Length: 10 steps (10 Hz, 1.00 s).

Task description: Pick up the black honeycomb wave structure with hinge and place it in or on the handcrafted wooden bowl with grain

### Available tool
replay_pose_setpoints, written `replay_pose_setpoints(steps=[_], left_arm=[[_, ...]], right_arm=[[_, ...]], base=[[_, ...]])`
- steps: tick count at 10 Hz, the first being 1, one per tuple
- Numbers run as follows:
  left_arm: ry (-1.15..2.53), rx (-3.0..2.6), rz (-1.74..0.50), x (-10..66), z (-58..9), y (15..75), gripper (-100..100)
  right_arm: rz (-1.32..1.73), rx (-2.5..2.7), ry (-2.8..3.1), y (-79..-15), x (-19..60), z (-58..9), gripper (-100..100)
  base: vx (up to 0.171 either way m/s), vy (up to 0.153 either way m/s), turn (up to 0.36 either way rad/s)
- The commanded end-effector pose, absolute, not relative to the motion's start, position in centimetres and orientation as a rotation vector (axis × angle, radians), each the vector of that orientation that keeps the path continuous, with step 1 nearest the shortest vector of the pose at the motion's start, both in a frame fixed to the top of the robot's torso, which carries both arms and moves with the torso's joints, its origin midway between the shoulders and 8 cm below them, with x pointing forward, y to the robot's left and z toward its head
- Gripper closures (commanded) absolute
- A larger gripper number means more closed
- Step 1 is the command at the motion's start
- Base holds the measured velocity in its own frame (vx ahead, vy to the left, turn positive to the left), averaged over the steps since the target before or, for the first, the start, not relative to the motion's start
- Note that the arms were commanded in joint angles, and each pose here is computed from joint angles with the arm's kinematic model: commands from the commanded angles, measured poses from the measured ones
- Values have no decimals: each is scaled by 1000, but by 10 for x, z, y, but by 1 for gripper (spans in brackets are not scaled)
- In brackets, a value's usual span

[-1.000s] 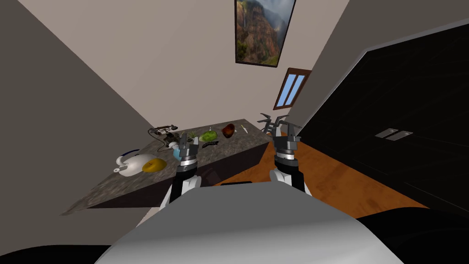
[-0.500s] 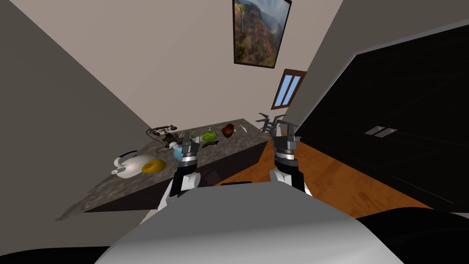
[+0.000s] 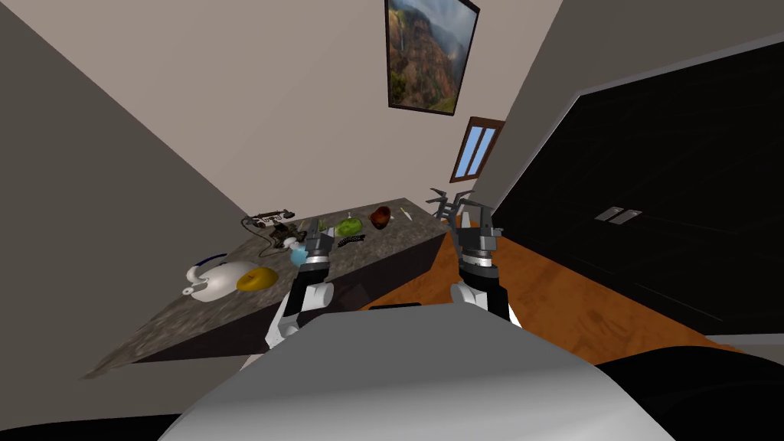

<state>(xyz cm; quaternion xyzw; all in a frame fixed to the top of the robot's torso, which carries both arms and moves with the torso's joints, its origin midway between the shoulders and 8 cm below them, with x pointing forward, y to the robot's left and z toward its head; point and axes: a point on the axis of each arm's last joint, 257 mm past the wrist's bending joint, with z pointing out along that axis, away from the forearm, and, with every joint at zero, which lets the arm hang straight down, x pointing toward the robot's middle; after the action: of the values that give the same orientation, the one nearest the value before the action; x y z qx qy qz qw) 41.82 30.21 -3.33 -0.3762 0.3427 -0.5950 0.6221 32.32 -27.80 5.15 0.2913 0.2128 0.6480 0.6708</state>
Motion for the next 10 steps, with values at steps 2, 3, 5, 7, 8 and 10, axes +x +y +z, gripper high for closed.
replay_pose_setpoints(steps=[2, 3, 5, 7, 8, 10], left_arm=[[807, -908, -1358, 430, -39, 307, -100], [813, -935, -1355, 438, -41, 312, -100], [823, -969, -1349, 446, -45, 317, -100], [837, -1010, -1340, 455, -51, 322, -100], [843, -1017, -1337, 456, -53, 322, -100], [855, -1056, -1327, 464, -59, 328, -100]], right_arm=[[1460, 656, 479, -278, 323, 52, 0], [1460, 656, 479, -278, 323, 51, 0], [1460, 656, 479, -278, 323, 51, 0], [1460, 656, 479, -278, 323, 51, 0], [1460, 656, 479, -278, 323, 52, 0], [1460, 656, 479, -278, 323, 52, 0]], base=[[-15, 29, -54], [-30, 37, -77], [-21, 28, -62], [-20, 27, -57], [-19, 26, -40], [-15, 26, -65]])
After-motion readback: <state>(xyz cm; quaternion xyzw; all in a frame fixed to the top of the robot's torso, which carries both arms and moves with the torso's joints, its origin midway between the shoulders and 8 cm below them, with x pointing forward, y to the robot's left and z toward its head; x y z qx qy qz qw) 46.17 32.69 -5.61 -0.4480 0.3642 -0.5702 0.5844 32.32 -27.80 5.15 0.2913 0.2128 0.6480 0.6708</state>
